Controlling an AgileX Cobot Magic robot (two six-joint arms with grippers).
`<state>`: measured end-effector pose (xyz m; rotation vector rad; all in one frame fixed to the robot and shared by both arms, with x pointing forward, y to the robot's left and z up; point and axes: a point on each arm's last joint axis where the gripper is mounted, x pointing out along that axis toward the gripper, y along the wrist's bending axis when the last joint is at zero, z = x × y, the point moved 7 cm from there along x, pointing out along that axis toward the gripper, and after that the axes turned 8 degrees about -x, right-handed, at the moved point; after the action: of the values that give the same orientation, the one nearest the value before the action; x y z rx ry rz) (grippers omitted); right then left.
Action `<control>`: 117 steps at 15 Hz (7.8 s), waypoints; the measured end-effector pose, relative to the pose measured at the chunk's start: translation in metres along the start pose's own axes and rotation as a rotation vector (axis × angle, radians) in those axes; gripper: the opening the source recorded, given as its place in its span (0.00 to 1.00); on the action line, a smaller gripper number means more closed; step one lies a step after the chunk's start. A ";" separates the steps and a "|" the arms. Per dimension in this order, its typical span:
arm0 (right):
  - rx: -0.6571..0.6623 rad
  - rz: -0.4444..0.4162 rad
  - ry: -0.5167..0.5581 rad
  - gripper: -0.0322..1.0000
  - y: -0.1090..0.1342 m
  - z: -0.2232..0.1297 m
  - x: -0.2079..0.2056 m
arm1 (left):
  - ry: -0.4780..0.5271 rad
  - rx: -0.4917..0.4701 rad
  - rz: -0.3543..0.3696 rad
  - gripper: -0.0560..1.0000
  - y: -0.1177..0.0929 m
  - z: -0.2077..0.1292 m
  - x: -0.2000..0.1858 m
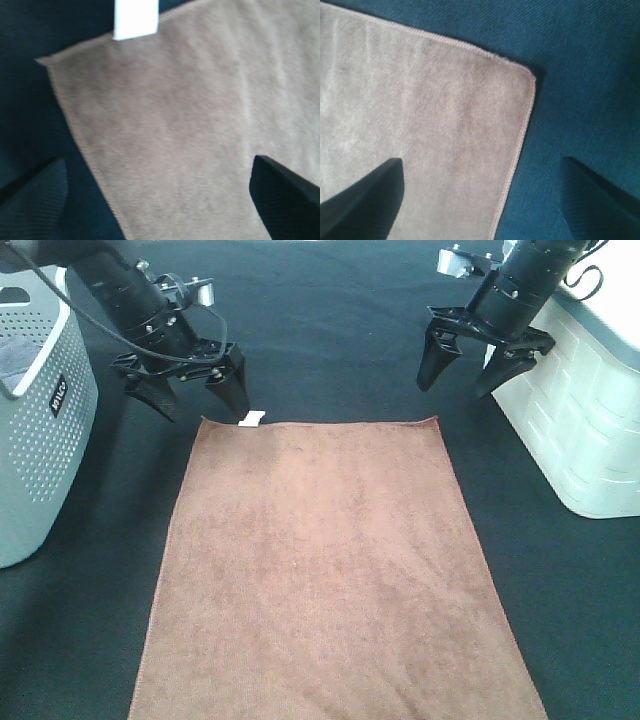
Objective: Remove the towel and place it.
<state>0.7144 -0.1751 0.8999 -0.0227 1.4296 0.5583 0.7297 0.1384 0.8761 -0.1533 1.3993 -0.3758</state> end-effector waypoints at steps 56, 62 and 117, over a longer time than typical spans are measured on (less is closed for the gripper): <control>-0.030 -0.081 -0.015 0.04 -0.017 0.015 0.098 | -0.011 -0.044 -0.024 0.14 0.013 0.004 0.073; -0.036 -0.091 -0.018 0.04 -0.018 0.016 0.097 | -0.016 -0.005 0.020 0.05 0.015 0.005 0.069; -0.128 -0.320 -0.681 0.16 -0.084 0.127 0.101 | -0.853 0.110 0.130 0.37 0.042 0.131 0.074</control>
<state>0.8669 -0.1696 0.8001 -0.1471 0.7058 0.3408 0.8740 0.1364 0.8159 -0.1100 0.5413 -0.2310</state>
